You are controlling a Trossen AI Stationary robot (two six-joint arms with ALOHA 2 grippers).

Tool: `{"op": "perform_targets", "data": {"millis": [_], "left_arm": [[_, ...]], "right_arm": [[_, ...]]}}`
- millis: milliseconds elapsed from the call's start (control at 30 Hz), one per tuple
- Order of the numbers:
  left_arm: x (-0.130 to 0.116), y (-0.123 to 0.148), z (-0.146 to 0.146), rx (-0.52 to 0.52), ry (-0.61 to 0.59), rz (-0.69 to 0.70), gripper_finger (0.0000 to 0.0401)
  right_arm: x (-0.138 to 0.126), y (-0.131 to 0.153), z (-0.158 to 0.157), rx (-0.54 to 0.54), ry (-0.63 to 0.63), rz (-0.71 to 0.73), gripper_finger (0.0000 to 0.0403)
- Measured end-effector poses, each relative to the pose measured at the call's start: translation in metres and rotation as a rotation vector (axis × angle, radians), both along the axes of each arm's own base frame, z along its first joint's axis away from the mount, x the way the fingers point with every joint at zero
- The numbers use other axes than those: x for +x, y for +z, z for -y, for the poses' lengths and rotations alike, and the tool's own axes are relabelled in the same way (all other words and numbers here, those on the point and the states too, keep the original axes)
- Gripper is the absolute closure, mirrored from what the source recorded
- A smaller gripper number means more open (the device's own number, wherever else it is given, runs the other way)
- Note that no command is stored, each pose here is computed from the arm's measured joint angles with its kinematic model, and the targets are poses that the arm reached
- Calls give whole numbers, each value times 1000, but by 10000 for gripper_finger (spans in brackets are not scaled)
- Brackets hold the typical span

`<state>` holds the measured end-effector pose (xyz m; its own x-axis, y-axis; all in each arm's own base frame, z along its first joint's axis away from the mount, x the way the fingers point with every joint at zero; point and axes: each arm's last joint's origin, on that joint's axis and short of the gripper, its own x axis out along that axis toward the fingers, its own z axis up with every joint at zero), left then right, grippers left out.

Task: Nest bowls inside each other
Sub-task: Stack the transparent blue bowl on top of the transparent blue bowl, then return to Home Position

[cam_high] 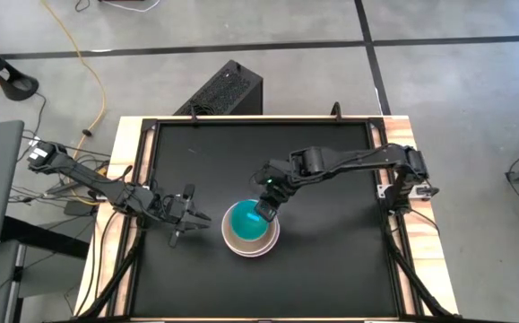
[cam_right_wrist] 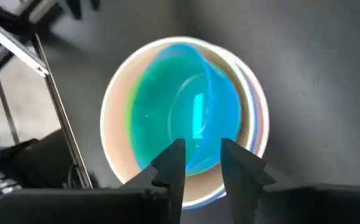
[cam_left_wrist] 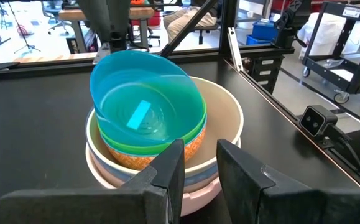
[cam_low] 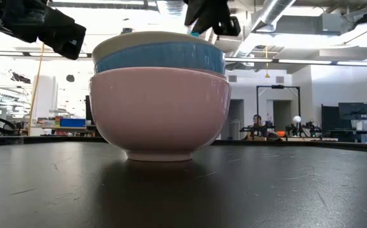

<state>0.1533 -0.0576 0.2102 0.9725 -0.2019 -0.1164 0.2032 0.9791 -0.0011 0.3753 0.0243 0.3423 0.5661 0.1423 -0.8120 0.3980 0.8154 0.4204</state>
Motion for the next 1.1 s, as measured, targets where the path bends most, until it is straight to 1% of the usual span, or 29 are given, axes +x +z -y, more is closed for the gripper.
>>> {"op": "perform_targets", "data": {"millis": [100, 233, 333, 400, 467, 533, 667, 767, 867, 967, 1033, 1100], "left_arm": [[0, 0, 0, 1, 1, -2, 317], [0, 0, 0, 2, 2, -2, 317], [0, 0, 0, 9, 1, 0, 317], [0, 0, 0, 9, 2, 0, 317], [0, 0, 0, 9, 2, 1, 317], [0, 0, 0, 1, 3, -1, 317], [0, 0, 0, -14, 5, -1, 317], [0, 0, 0, -16, 5, 1, 317], [0, 0, 0, -15, 5, 0, 317], [0, 0, 0, -14, 5, -2, 317], [0, 0, 0, -14, 5, -3, 317], [0, 0, 0, -14, 5, -3, 317]], "right_arm": [[-10, 14, -1, 0, 9, 41, 279], [-15, 24, -13, -39, 99, 103, 286], [-8, 18, -26, -64, 168, 143, 314], [1, 8, -31, -85, 206, 161, 344], [9, -5, -32, -100, 221, 139, 378], [15, -11, -28, -104, 213, 129, 394], [18, -17, -15, -104, 177, 93, 387], [19, -17, -5, -104, 150, 92, 393], [15, -20, 3, -87, 107, 35, 399], [14, -28, 8, -78, 78, -39, 398], [15, -31, 8, -84, 76, -49, 398], [17, -30, 7, -84, 78, -30, 398]]}}
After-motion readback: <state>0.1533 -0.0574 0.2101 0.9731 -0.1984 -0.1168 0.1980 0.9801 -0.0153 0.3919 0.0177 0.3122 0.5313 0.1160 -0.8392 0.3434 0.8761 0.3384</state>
